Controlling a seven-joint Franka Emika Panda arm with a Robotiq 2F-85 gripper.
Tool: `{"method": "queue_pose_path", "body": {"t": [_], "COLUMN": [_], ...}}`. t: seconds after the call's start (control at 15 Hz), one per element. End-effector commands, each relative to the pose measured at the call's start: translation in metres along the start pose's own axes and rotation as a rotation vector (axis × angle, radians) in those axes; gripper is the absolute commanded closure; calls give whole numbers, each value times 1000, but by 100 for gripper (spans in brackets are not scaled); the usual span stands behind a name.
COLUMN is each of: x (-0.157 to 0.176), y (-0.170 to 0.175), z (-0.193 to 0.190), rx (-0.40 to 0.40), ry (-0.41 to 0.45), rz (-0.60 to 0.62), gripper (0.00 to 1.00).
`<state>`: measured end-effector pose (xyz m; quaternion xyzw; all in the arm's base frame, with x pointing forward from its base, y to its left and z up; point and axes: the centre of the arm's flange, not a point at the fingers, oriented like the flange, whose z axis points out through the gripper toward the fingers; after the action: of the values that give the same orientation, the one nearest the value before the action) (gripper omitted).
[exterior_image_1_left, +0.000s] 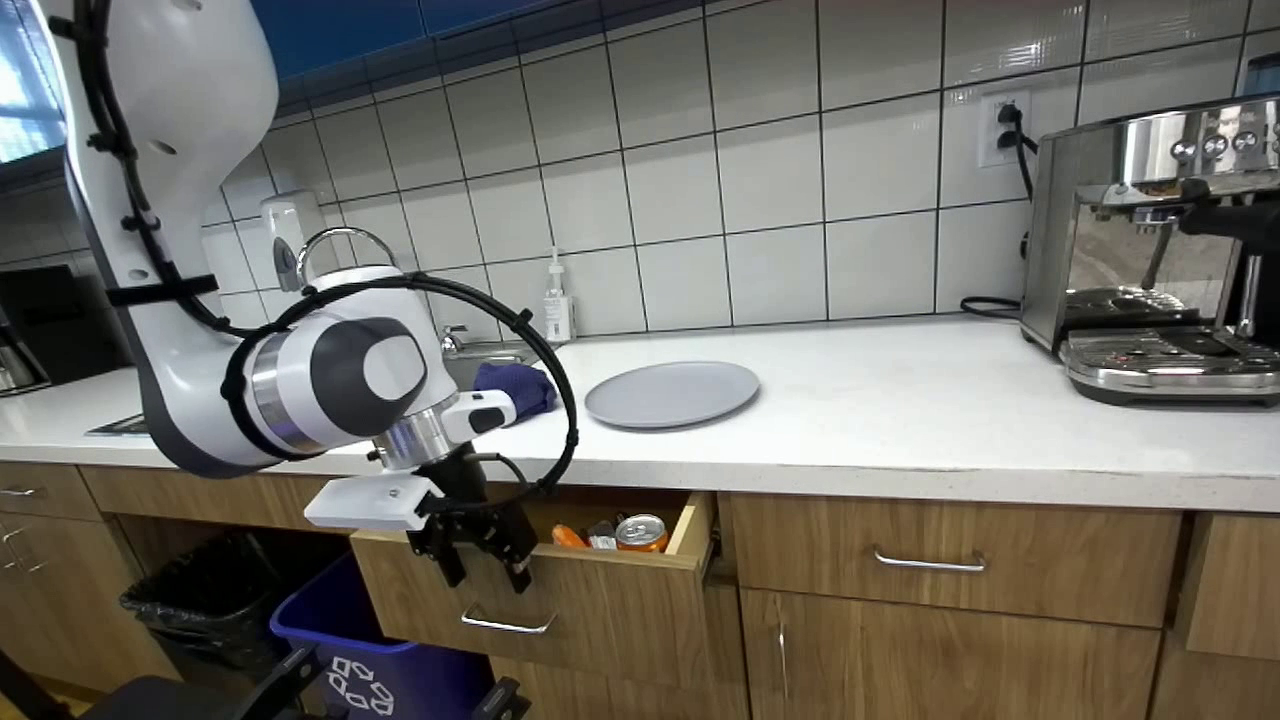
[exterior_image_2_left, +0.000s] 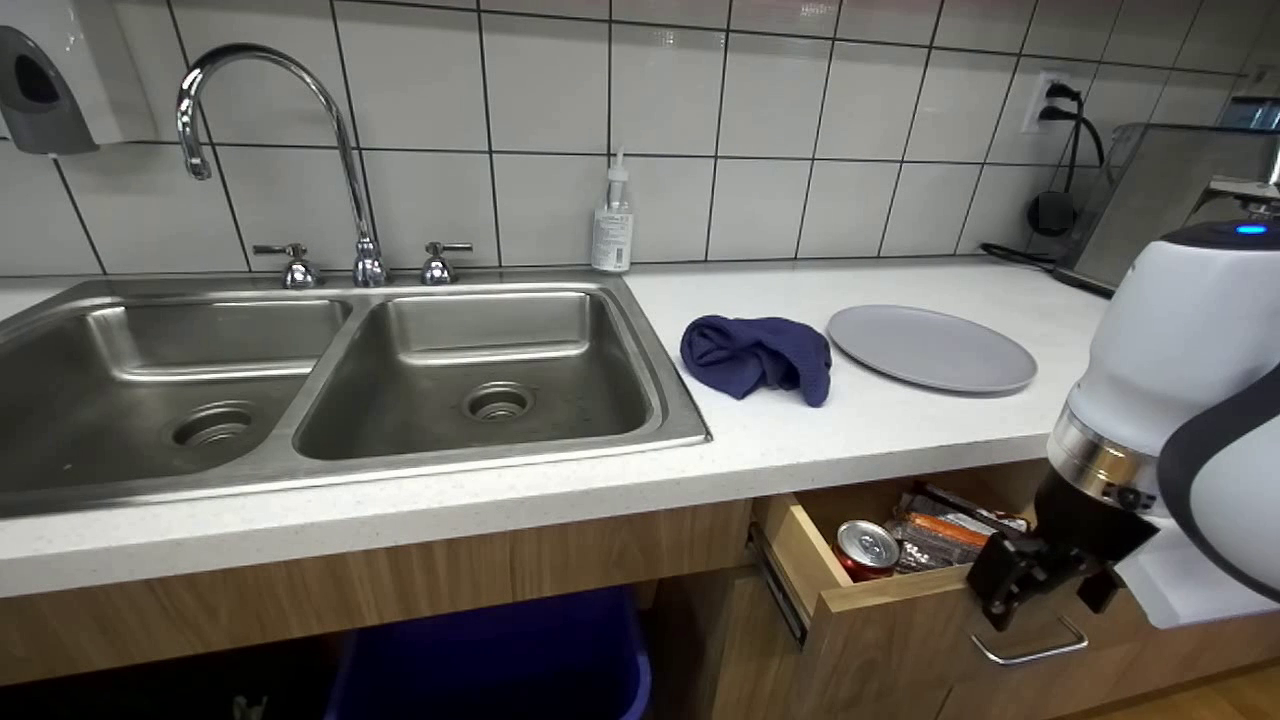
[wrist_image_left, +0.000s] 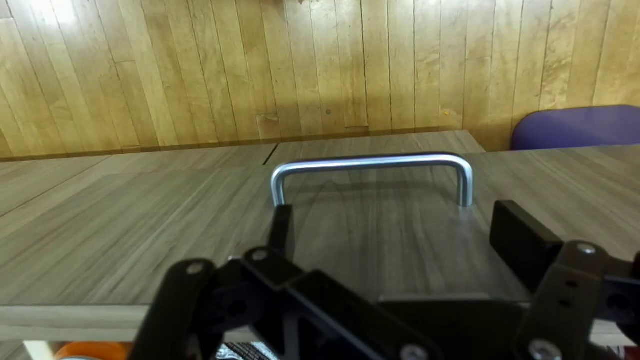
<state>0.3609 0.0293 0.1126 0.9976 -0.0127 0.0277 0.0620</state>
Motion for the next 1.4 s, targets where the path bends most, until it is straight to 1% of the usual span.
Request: {"method": "queue_pose_path", "body": {"t": [0.0,0.47,1.33], "x": [-4,7,26], "y": [2,10,16], "z": [3,2,-6], "rx": [-1,5,6], "ry": [36,56,77], "rz": [61,142,156], "gripper": [0,0,0]}}
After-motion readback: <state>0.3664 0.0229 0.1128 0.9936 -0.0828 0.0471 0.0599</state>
